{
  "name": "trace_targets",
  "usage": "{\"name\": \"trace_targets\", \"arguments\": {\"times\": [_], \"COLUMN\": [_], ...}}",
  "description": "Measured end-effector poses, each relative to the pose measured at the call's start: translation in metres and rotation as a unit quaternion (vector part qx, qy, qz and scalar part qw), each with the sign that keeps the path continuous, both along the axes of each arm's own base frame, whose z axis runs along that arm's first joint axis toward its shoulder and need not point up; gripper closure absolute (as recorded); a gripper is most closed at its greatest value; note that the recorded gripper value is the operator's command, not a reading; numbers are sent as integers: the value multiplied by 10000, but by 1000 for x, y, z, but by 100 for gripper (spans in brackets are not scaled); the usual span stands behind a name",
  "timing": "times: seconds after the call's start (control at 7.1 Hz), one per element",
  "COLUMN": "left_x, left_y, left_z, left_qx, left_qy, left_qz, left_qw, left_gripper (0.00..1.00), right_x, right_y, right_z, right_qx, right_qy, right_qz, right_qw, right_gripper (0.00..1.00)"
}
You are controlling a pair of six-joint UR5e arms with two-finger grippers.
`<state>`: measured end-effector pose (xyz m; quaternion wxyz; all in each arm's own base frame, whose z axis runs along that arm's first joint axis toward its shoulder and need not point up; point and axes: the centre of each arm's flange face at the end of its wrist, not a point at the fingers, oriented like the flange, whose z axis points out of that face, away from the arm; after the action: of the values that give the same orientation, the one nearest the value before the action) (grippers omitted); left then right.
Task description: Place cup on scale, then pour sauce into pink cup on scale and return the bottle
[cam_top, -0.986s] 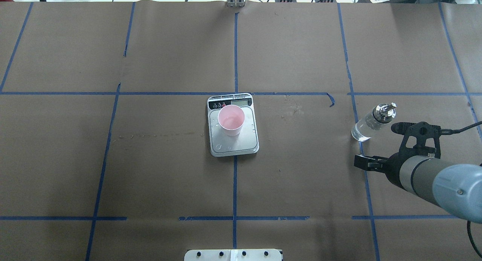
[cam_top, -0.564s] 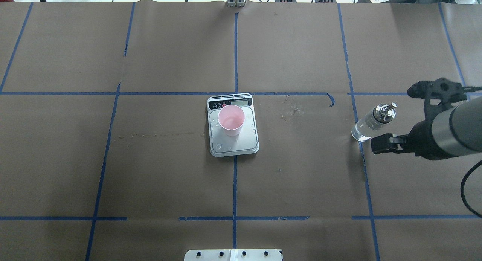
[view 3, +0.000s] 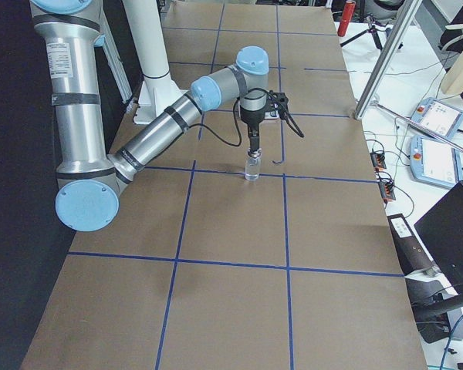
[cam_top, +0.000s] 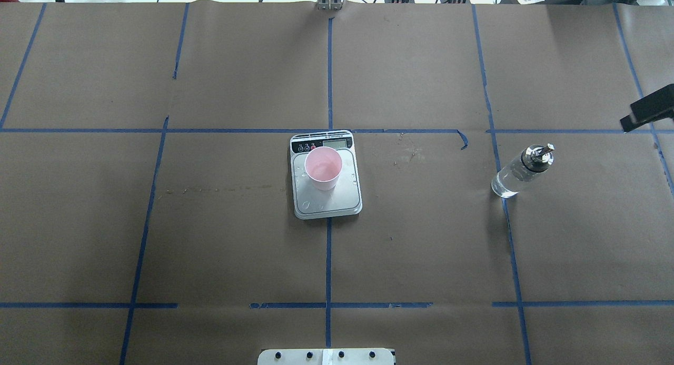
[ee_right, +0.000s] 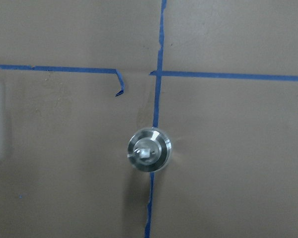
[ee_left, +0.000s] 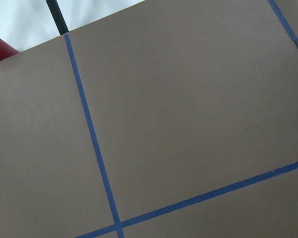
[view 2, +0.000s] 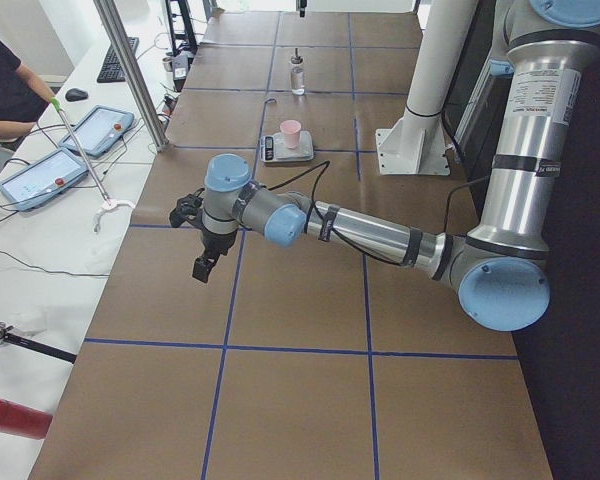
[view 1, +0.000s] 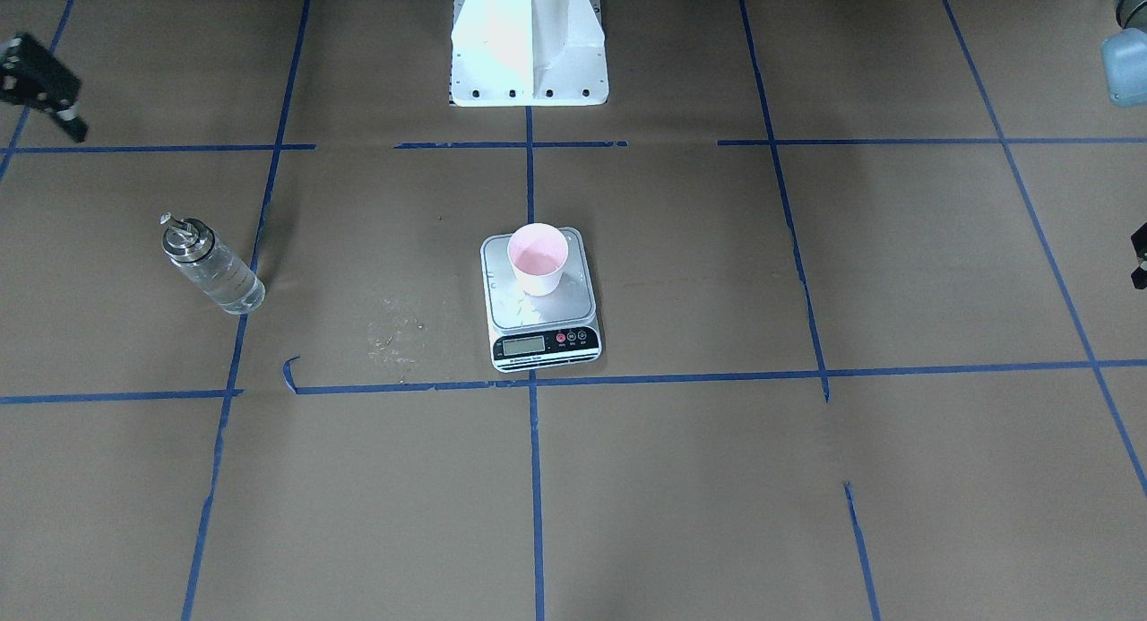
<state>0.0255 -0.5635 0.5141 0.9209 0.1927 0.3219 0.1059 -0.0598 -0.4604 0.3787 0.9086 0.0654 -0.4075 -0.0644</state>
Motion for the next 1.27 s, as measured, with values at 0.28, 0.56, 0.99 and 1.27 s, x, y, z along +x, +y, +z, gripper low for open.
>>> {"name": "trace_targets", "arguments": {"times": [0.28, 0.56, 0.99, 1.27], "left_x": [-2, -15, -69, -81], "left_y": [9, 17, 34, 43], "left_z": [16, 27, 70, 113], "left_qx": [-110, -266, -466, -885], "left_qy": [-18, 95, -215, -246], "left_qz": [6, -34, 449, 614], "left_qw": [9999, 9996, 9977, 9939], "left_gripper": [0, 0, 0, 0], "right_x": [80, 115, 120, 119], "right_y": [-41, -39, -31, -31], "right_z": [114, 190, 254, 258], "right_qx": [354, 234, 150, -70], "right_qy": [201, 447, 576, 432], "right_qz": [-590, -865, -737, -475], "right_qw": [9974, 9950, 9955, 9979], "right_gripper": [0, 0, 0, 0]}}
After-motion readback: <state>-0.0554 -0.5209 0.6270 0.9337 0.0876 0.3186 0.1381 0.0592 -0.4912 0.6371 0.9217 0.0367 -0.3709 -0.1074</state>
